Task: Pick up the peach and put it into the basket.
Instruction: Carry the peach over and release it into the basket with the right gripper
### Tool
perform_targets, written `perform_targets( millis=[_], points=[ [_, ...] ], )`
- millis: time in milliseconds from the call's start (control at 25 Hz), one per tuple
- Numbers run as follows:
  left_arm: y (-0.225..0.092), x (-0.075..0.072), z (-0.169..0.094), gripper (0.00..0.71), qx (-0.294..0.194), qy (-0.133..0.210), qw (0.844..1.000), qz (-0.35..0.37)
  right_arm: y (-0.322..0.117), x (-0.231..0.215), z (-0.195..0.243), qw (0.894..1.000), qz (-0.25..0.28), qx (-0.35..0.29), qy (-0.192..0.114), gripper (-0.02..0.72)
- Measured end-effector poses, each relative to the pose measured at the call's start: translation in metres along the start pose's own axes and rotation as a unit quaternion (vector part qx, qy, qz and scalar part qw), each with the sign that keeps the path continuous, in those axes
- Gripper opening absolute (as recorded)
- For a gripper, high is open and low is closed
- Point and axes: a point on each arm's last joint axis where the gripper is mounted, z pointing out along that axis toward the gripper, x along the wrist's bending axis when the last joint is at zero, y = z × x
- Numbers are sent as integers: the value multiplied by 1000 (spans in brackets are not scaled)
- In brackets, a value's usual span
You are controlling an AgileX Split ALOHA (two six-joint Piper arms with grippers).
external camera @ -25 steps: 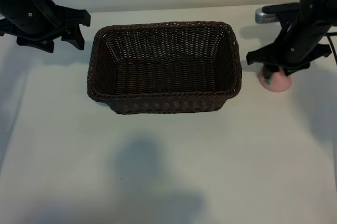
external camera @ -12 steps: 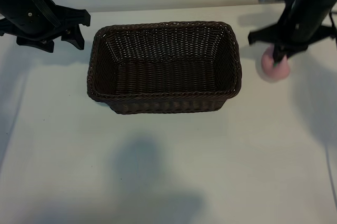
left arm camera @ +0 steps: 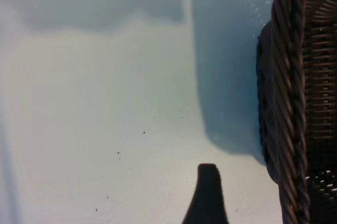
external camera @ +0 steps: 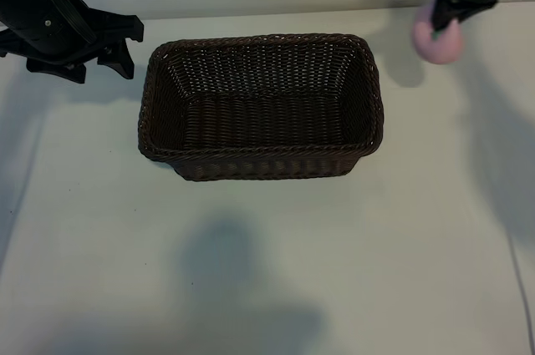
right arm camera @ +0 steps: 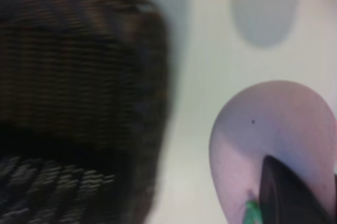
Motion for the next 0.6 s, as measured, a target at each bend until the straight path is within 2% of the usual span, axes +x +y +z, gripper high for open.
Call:
perform_targets(
  millis=[280, 440, 600],
  points=[
    [0, 0, 0, 598, 0, 0, 1000, 0, -13, 82, 2, 995, -85, 1, 50, 44],
    [0, 0, 0, 598, 0, 0, 1000, 0, -21, 118, 10, 990, -121, -10, 68, 44],
    [0, 0, 0, 598, 0, 0, 1000, 0, -22, 139, 38, 988, -138, -12, 74, 44]
  ],
)
